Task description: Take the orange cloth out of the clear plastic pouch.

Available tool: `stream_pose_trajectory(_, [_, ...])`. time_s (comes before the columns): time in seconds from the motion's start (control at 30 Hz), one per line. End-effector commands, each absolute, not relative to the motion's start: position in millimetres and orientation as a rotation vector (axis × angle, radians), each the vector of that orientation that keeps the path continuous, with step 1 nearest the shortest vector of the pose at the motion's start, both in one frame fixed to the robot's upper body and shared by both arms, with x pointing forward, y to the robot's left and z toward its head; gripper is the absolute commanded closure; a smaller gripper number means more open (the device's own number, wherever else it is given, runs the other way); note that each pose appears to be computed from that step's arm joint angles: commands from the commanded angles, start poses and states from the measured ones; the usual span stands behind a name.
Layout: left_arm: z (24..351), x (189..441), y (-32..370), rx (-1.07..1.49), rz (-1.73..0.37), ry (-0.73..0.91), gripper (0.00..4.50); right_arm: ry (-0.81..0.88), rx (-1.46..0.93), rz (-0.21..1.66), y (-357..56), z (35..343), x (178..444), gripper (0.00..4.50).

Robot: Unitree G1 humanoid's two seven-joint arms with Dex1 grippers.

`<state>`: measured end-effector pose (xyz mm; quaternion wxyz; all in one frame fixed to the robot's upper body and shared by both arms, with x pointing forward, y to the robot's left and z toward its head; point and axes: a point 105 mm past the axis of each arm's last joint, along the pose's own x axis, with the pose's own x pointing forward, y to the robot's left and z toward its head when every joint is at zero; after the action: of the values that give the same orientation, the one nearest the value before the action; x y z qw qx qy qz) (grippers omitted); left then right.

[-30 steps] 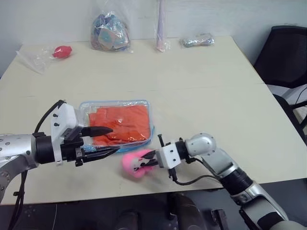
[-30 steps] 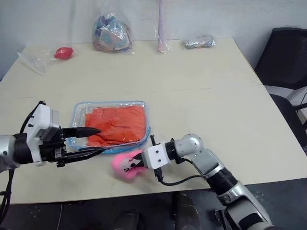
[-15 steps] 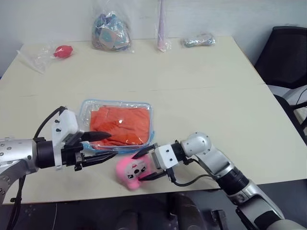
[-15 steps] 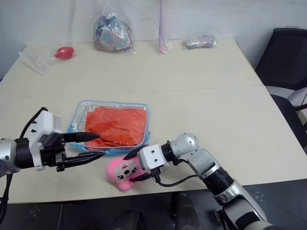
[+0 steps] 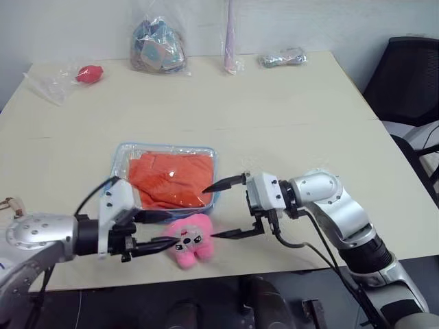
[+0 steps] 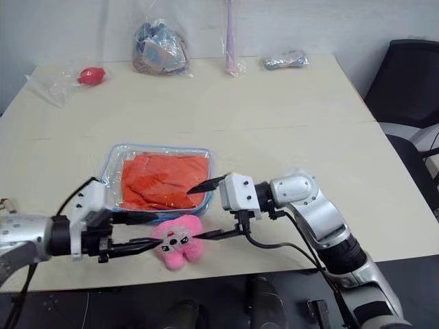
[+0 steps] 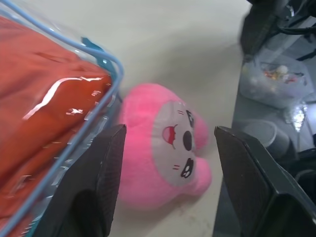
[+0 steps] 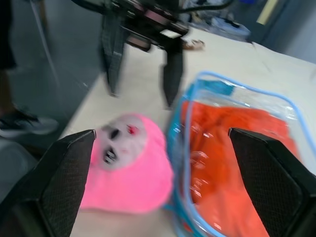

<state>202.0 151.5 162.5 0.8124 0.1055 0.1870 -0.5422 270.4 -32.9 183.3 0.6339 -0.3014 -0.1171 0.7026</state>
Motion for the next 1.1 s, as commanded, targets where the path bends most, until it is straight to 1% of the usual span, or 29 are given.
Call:
stream_pose_trajectory(0.03, [158.0,196.8,139.0,0.301,-1.201,0.367,1.49,-0.312,-0.797,1.551,-38.4,183.0,287.0,0.03])
stream_pose_trajectory(0.1, [144.8,196.9,136.6,0.359,-1.207,0.393,1.49,-0.316,-0.807,1.539,-37.6,181.6,294.3,0.03])
stream_pose_trajectory(0.2, [129.3,207.8,138.3,0.422,-1.163,0.399,1.49,-0.326,-0.833,1.535,-34.2,178.2,300.9,0.03])
stream_pose_trajectory(0.3, [121.4,213.6,138.9,0.457,-1.143,0.387,1.49,-0.347,-0.865,1.551,-30.2,174.1,301.5,0.03])
stream_pose_trajectory(0.53, [111.2,216.7,141.4,0.460,-1.099,0.392,1.49,-0.371,-0.901,1.548,-23.8,166.2,307.1,0.03])
stream_pose_trajectory(0.63, [115.6,215.6,144.9,0.435,-1.086,0.371,2.08,-0.387,-0.914,1.535,-21.5,164.8,310.1,0.00])
stream_pose_trajectory(0.87, [121.8,210.3,153.2,0.414,-1.069,0.366,4.20,-0.401,-0.936,1.521,-13.6,158.1,316.0,0.00])
stream_pose_trajectory(0.9, [123.0,209.4,153.9,0.408,-1.068,0.364,4.46,-0.402,-0.944,1.520,-12.5,156.4,316.8,0.19])
stream_pose_trajectory(0.97, [124.9,208.6,155.3,0.400,-1.062,0.363,4.50,-0.404,-0.953,1.518,-10.3,154.0,318.2,0.54])
stream_pose_trajectory(1.0, [125.8,207.7,155.6,0.394,-1.062,0.364,4.50,-0.404,-0.955,1.518,-8.9,153.2,318.9,0.81])
stream_pose_trajectory(1.1, [128.1,207.1,156.4,0.377,-1.049,0.370,4.50,-0.413,-0.963,1.516,-5.2,152.1,320.4,1.79])
